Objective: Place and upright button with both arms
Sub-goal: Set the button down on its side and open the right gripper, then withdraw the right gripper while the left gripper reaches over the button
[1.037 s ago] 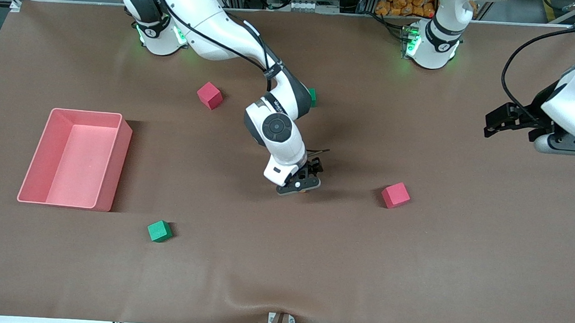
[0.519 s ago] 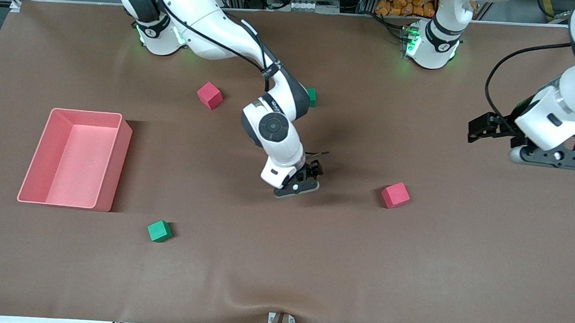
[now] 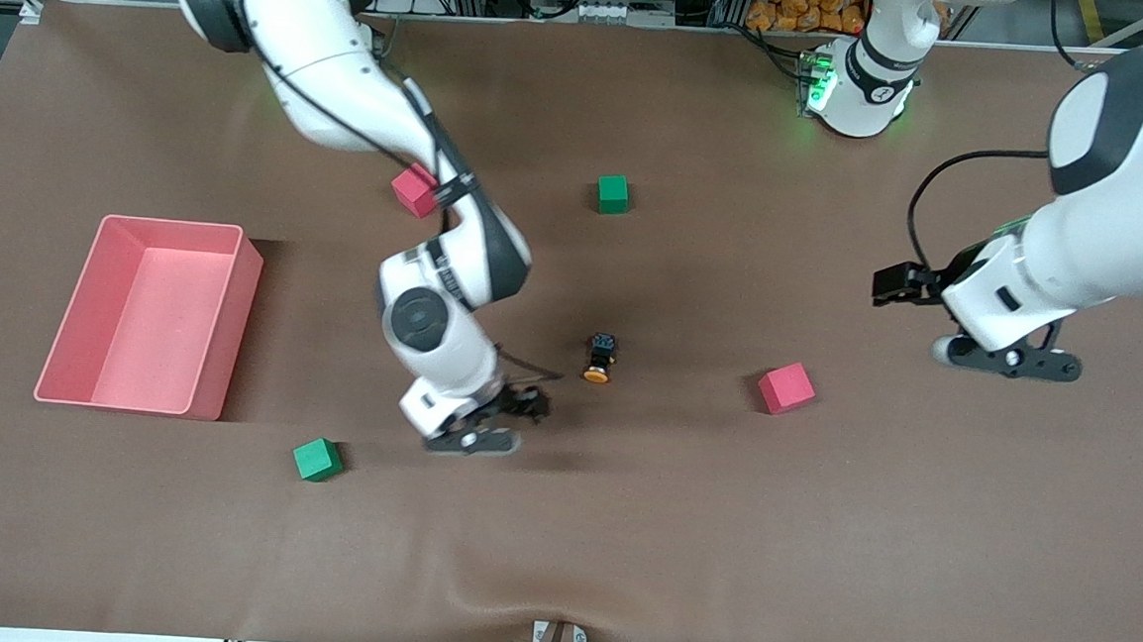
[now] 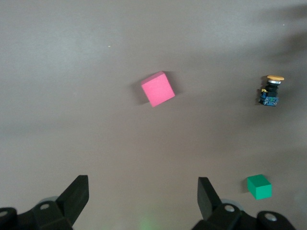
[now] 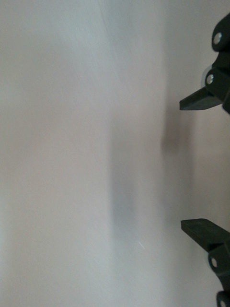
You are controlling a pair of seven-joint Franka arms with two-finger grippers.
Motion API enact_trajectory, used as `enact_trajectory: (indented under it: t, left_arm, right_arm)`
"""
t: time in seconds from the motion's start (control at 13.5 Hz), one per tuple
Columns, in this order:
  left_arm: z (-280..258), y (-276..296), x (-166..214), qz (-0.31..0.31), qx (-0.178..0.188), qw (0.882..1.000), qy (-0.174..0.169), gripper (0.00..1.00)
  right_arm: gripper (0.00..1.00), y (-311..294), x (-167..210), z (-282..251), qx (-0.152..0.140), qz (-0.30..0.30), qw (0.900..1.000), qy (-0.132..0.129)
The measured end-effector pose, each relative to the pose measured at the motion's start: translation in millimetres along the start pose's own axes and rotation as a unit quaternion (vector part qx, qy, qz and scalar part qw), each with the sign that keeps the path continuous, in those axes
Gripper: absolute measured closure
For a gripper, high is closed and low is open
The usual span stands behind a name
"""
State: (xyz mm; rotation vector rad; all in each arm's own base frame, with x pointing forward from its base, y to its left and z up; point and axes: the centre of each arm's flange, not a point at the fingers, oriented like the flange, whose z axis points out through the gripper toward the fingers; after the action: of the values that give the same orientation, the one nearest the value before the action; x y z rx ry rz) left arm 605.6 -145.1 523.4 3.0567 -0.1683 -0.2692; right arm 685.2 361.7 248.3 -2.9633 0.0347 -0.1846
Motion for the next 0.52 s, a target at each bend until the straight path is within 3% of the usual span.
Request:
enact_trajectory:
  t: [0.3,0.52]
  left_arm:
    - [31.7,47.1,18.1,-0.012,0.007,1.000,-0.020,0.00]
    - [59.3,85.7,30.2,-0.017,0.014,0.999,-0.034,0.00]
  right_arm:
    - [0.00,103.9,52.6,-18.0,-0.009,0.027,0.999,0.019]
    - [0.00,163.1,79.4,-59.7,-0.011,0.034,0.999,0.032]
